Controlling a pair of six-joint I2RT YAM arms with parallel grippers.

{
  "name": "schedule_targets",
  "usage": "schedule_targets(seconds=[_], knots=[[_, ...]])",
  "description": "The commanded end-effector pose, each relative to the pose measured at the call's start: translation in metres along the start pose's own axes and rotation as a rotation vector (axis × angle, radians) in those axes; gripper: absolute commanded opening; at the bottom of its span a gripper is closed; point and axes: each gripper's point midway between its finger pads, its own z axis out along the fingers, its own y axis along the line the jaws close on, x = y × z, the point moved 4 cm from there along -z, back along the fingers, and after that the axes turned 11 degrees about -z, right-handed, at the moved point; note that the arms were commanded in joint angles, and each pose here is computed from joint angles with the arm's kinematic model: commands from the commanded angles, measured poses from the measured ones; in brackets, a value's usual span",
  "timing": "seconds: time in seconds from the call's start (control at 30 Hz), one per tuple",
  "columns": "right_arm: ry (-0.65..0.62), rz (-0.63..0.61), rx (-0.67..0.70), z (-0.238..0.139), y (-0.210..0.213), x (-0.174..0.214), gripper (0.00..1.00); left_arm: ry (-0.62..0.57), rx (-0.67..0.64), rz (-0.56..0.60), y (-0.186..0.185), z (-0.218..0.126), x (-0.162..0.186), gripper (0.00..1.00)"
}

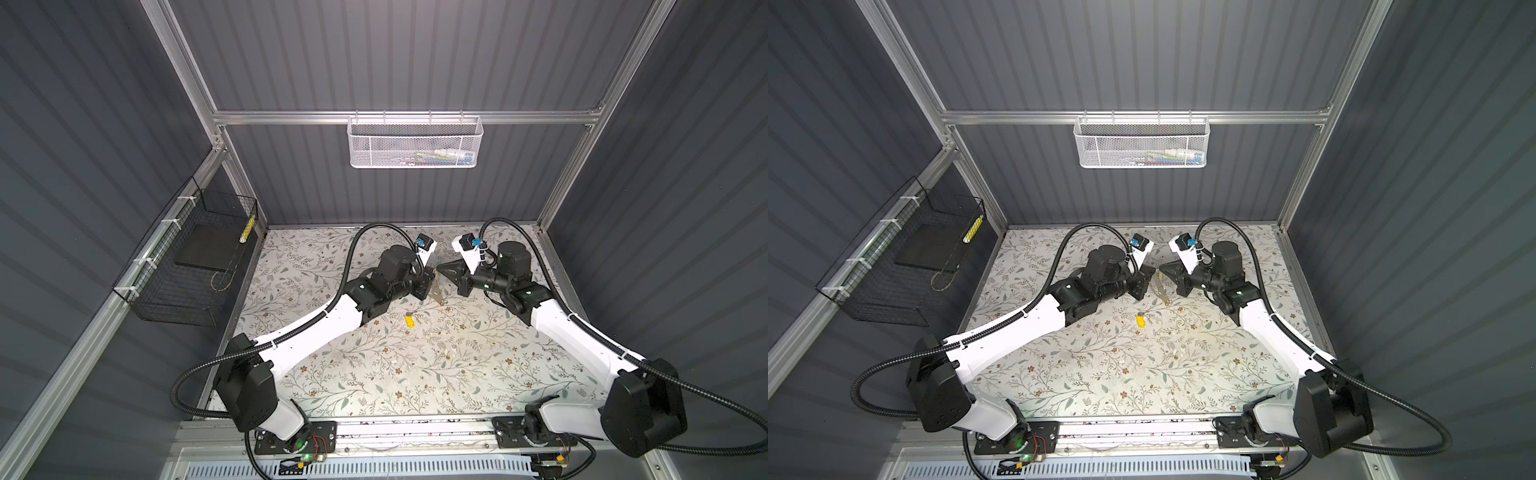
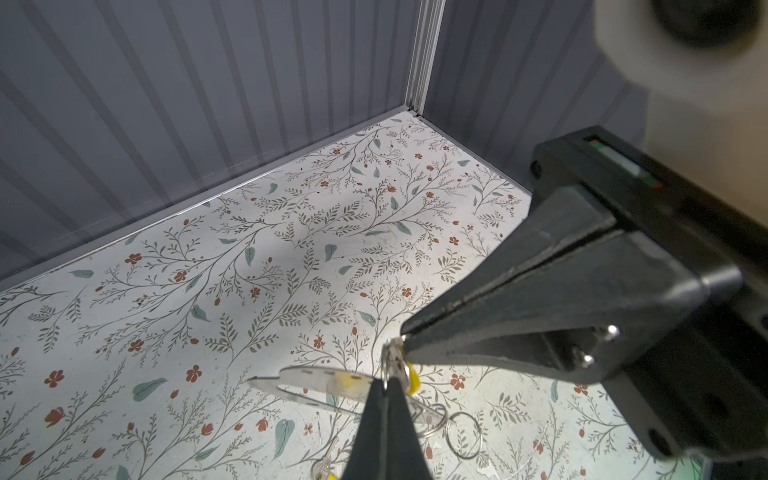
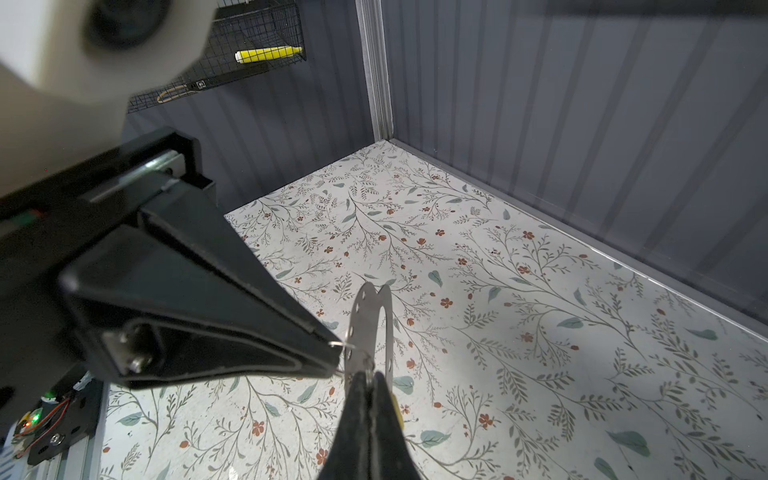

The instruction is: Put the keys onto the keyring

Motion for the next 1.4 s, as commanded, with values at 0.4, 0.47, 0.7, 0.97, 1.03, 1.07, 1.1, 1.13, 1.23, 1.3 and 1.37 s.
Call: schedule_targets(seconds=[0.4, 0.47, 0.7, 0.97, 1.03, 1.07, 1.1, 1.13, 1.23, 1.3, 1.37], knots=[[0.041, 0.102, 0.081, 0.002, -0.026, 0.004, 0.0, -0.093, 0.116, 0.053, -0.021, -0.021, -0.011, 0.0], [0.048, 0.11, 0.081, 0.002, -0.027, 0.005, 0.0, -0.105, 0.118, 0.058, -0.02, -0.022, -0.01, 0.0], [0.073, 0.184, 0.043, 0.003, -0.022, 0.009, 0.0, -0.159, 0.141, 0.089, -0.023, -0.027, -0.01, 0.0], [0.11, 0.261, 0.043, 0.002, -0.017, 0.017, 0.0, -0.206, 0.188, 0.129, -0.031, -0.031, -0.007, 0.0], [0.118, 0.28, 0.048, 0.002, -0.017, 0.018, 0.0, -0.224, 0.195, 0.141, -0.032, -0.032, -0.007, 0.0], [0.122, 0.289, 0.054, 0.002, -0.018, 0.019, 0.0, -0.233, 0.197, 0.145, -0.033, -0.033, -0.007, 0.0], [0.127, 0.298, 0.06, 0.002, -0.018, 0.019, 0.0, -0.241, 0.202, 0.149, -0.034, -0.034, -0.007, 0.0], [0.135, 0.308, 0.066, 0.001, -0.019, 0.021, 0.0, -0.246, 0.206, 0.155, -0.034, -0.035, -0.007, 0.0], [0.153, 0.335, 0.079, 0.002, -0.02, 0.023, 0.0, -0.27, 0.224, 0.173, -0.037, -0.038, -0.006, 0.0], [0.158, 0.348, 0.088, 0.002, -0.021, 0.024, 0.0, -0.279, 0.243, 0.183, -0.04, -0.04, -0.004, 0.0], [0.161, 0.357, 0.089, 0.002, -0.021, 0.025, 0.0, -0.291, 0.253, 0.19, -0.041, -0.042, -0.004, 0.0]])
